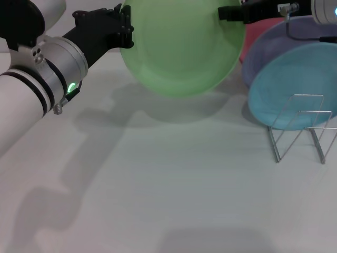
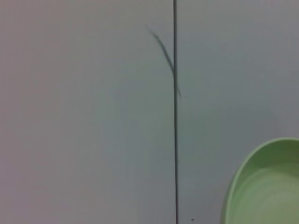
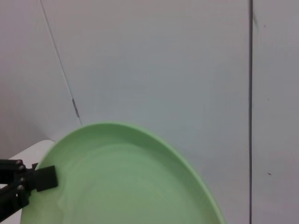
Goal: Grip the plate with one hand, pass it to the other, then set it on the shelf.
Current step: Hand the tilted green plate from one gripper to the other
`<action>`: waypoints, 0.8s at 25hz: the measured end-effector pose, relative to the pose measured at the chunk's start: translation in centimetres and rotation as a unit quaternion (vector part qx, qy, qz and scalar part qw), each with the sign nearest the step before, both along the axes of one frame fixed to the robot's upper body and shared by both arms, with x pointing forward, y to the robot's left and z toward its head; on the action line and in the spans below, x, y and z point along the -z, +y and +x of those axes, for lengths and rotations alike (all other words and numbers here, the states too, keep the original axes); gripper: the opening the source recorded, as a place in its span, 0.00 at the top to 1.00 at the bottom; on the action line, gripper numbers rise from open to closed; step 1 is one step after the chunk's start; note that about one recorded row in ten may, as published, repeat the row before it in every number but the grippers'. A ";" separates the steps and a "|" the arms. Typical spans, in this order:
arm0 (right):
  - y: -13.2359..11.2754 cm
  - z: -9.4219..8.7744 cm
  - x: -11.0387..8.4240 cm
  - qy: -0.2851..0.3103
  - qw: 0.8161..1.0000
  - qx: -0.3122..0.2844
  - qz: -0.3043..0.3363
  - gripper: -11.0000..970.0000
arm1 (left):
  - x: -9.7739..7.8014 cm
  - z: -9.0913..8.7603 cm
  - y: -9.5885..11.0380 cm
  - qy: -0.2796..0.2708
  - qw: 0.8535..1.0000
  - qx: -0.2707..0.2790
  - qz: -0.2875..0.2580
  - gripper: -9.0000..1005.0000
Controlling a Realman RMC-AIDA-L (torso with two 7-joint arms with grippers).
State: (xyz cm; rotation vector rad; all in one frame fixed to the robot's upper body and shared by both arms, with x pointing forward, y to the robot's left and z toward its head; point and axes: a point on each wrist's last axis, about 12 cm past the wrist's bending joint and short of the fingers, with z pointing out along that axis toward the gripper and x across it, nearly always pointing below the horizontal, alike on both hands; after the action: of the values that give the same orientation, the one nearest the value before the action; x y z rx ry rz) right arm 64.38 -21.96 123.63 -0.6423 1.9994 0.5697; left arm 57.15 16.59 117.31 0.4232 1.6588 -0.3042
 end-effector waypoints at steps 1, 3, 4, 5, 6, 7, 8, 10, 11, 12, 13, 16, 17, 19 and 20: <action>0.0 0.0 0.0 0.000 1.000 0.000 0.000 0.52 | 0.0 0.0 0.0 0.000 1.000 0.000 0.000 0.95; 0.0 0.0 0.0 -0.001 1.000 0.000 -0.001 0.56 | 0.0 0.0 0.0 0.000 1.000 0.000 0.000 0.95; 0.0 0.0 0.0 -0.002 1.000 0.000 -0.001 0.58 | 0.0 0.0 0.0 0.000 1.000 0.000 0.000 0.95; 0.0 0.1 0.0 -0.006 1.000 -0.001 -0.004 0.60 | 0.0 0.0 0.0 0.000 1.000 0.000 0.000 0.95; 0.0 0.1 0.0 -0.006 1.000 -0.001 -0.004 0.61 | 0.0 0.0 0.0 0.000 1.000 0.000 0.000 0.95; 0.0 0.1 0.0 -0.012 1.000 -0.003 -0.008 0.63 | -0.1 0.0 0.0 -0.001 1.000 0.000 -0.001 0.95; 0.0 0.1 0.1 -0.018 1.000 -0.005 -0.013 0.64 | -0.1 0.0 0.0 -0.001 1.000 0.001 -0.001 0.95; 0.2 0.3 0.4 -0.037 0.999 -0.009 -0.025 0.69 | -0.2 0.1 -0.1 -0.001 1.000 0.002 -0.002 0.95; 0.3 0.3 0.5 -0.044 0.999 -0.011 -0.031 0.71 | -0.2 0.1 -0.2 -0.001 1.000 0.002 -0.003 0.95; 0.4 0.3 0.7 -0.048 0.998 -0.012 -0.034 0.73 | -0.2 0.1 -0.2 0.000 1.000 0.003 -0.004 0.95; 0.4 0.3 0.7 -0.051 0.998 -0.013 -0.036 0.75 | -0.2 0.1 -0.3 0.000 1.000 0.004 -0.004 0.95; 0.2 0.2 0.8 -0.053 0.998 -0.011 -0.035 0.82 | -0.2 0.1 -0.7 -0.002 1.000 0.012 0.001 0.95; 0.2 0.1 0.7 -0.055 0.998 -0.010 -0.034 0.84 | -0.2 0.0 -0.8 -0.003 1.000 0.014 0.002 0.95; 0.2 0.0 0.7 -0.058 0.998 -0.013 -0.031 0.86 | -0.2 0.0 -1.0 -0.003 1.000 0.016 0.001 0.93; 0.2 -0.1 0.6 -0.059 0.998 -0.013 -0.029 0.88 | -0.1 0.0 -1.1 -0.002 1.000 0.018 0.001 0.91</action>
State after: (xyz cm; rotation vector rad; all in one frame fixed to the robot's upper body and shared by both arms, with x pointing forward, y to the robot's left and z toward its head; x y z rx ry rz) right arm 64.30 -21.75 122.99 -0.7218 1.9052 0.4807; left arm 57.11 15.47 117.45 0.4548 1.6489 -0.3288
